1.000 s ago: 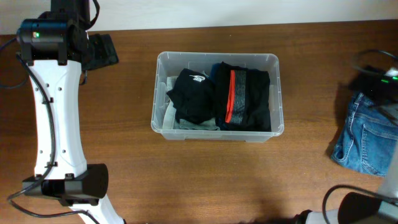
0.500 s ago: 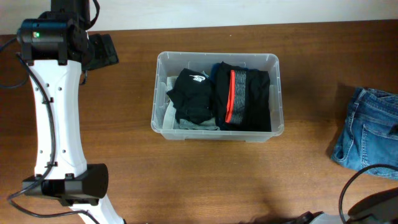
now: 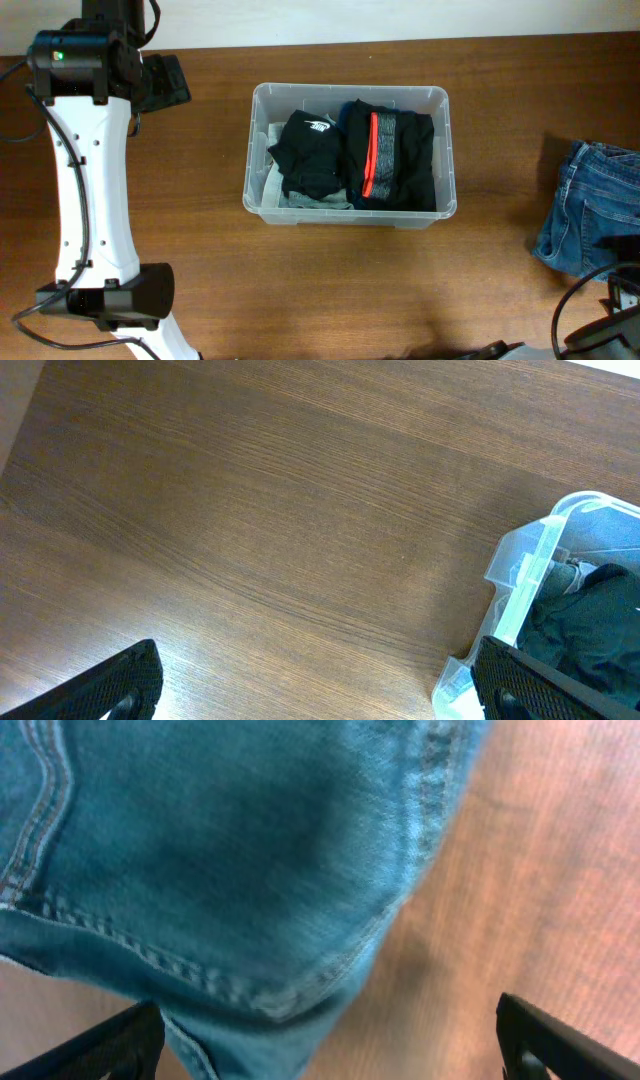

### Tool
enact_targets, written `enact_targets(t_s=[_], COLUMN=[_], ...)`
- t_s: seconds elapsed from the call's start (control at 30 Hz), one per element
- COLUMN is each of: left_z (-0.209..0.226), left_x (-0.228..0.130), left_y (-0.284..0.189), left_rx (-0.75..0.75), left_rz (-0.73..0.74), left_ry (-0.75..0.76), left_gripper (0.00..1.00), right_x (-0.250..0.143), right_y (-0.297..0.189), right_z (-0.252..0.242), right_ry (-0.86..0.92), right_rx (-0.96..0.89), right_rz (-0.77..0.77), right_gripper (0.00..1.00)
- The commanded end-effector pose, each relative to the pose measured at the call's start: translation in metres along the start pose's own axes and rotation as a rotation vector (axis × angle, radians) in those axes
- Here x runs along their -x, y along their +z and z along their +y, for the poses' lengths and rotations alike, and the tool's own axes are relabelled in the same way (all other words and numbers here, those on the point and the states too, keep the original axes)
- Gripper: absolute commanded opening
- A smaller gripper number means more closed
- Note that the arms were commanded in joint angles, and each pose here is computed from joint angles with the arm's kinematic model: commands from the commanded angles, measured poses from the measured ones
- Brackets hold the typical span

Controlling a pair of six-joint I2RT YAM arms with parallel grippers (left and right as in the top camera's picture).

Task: Pack container
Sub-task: 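Move the right gripper back to the blue jeans on the right, then lower the right gripper and grasp the blue jeans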

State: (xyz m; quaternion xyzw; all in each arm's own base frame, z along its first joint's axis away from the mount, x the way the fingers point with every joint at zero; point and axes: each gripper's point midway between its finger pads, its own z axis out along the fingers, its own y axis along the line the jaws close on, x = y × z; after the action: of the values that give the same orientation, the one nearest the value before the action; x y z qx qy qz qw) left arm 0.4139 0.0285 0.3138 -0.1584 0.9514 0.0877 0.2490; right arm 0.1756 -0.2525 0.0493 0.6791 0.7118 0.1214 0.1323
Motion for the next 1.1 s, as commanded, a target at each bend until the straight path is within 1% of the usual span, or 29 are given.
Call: enact_targets(t_s=[0.0, 0.27, 0.33, 0.4, 0.57, 1.07], left_z=[0.003, 0.003, 0.003, 0.003, 0.003, 0.003], left_x=[0.001, 0.001, 0.001, 0.001, 0.001, 0.001], left_y=[-0.001, -0.001, -0.001, -0.001, -0.001, -0.001], left_rx=[0.01, 0.01, 0.01, 0.01, 0.01, 0.01], left_rz=[-0.006, -0.006, -0.006, -0.006, -0.006, -0.006], left_ry=[-0.002, -0.002, -0.002, -0.002, -0.002, -0.002], left_gripper=[0.99, 0.99, 0.99, 0.99, 0.99, 0.99], right_x=[-0.007, -0.002, 0.002, 0.011, 0.021, 0.039], right_y=[0.007, 0.008, 0.008, 0.007, 0.004, 0.004], right_z=[0.004, 0.002, 0.002, -0.006, -0.011, -0.011], right_ry=[-0.03, -0.002, 0.006, 0.053, 0.071, 0.048], right_rx=[0.024, 0.014, 0.013, -0.021, -0.014, -0.012], right_rz=[0.009, -0.015, -0.033, -0.069, -0.103, -0.167], right_gripper=[0.98, 0.99, 0.99, 0.99, 0.98, 0.98])
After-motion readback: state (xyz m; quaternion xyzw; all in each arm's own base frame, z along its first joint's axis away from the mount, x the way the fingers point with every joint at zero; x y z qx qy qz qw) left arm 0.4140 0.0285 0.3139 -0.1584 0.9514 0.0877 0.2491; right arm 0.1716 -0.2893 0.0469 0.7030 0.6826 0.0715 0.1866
